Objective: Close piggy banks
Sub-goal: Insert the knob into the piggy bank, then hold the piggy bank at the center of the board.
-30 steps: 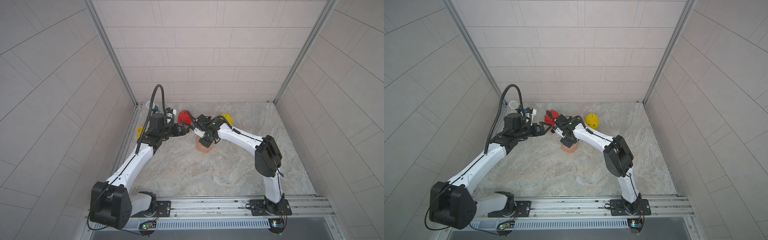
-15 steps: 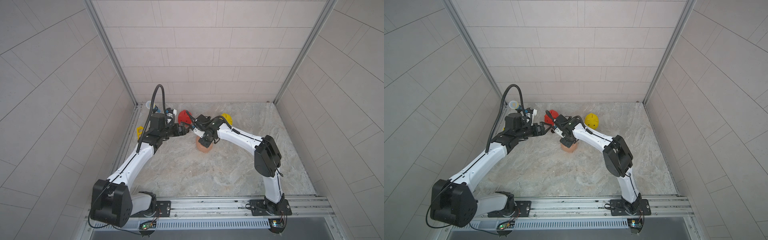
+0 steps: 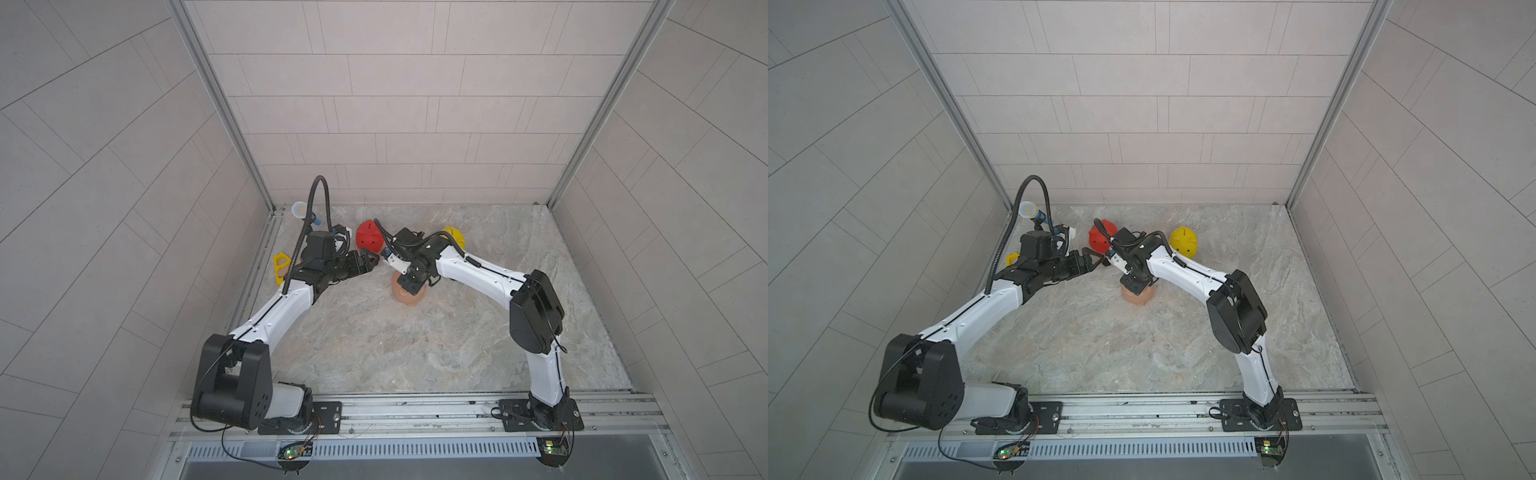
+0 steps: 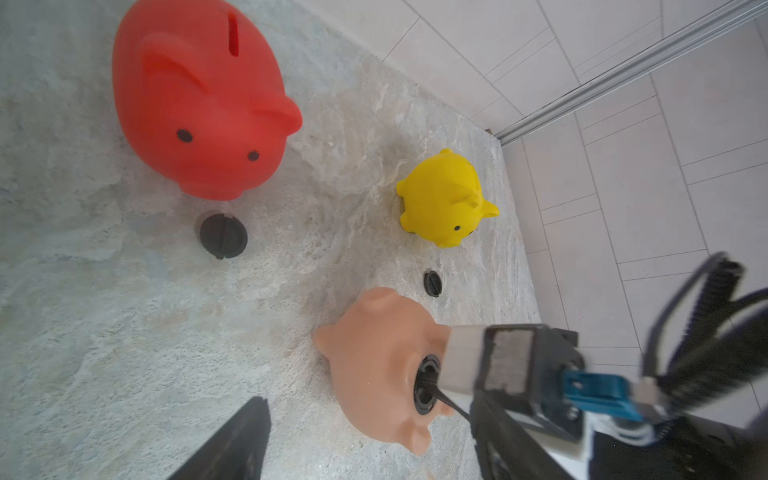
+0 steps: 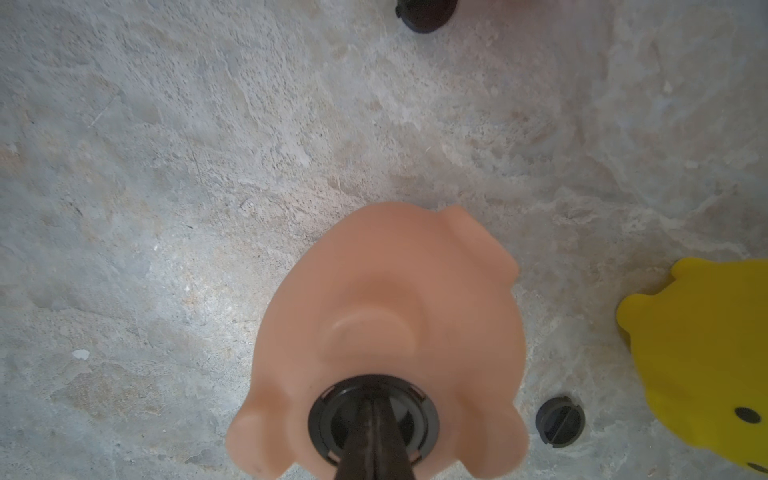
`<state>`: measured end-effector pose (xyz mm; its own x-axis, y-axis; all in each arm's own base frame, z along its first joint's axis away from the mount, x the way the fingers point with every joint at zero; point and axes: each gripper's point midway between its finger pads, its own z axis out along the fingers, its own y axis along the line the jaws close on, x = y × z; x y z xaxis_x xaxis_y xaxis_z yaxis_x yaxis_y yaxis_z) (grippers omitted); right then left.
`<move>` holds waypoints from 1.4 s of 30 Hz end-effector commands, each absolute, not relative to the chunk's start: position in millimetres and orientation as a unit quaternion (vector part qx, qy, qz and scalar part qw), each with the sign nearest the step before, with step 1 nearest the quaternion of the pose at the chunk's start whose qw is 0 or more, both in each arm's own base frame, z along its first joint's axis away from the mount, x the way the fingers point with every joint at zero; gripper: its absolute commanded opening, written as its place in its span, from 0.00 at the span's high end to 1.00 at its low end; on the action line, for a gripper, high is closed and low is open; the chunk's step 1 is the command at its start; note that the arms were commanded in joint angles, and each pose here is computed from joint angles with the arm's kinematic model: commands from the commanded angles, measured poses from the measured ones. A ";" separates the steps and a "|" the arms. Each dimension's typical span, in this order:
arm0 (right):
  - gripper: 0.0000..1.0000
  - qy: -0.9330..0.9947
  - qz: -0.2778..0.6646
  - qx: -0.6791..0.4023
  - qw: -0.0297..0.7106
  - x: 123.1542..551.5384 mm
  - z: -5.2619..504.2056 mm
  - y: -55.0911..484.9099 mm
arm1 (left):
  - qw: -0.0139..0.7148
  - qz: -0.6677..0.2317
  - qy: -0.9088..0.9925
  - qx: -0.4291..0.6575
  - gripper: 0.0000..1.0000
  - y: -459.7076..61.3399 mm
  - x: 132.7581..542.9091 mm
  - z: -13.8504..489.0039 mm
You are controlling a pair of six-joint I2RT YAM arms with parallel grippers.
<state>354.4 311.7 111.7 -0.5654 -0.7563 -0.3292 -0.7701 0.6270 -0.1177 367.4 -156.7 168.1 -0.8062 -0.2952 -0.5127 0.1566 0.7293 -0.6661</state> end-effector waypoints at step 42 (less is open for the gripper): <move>1.00 0.896 0.036 -0.424 0.125 340.8 80.1 302.5 | 0.196 -0.536 0.821 -0.018 0.21 -234.6 362.2 101.4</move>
<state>354.1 313.2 111.4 -0.5858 -0.7322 -0.3475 -0.7628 0.6429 -0.0687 368.5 -231.6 101.3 -0.9233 -0.2867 -0.2555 0.1380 0.3731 -0.9175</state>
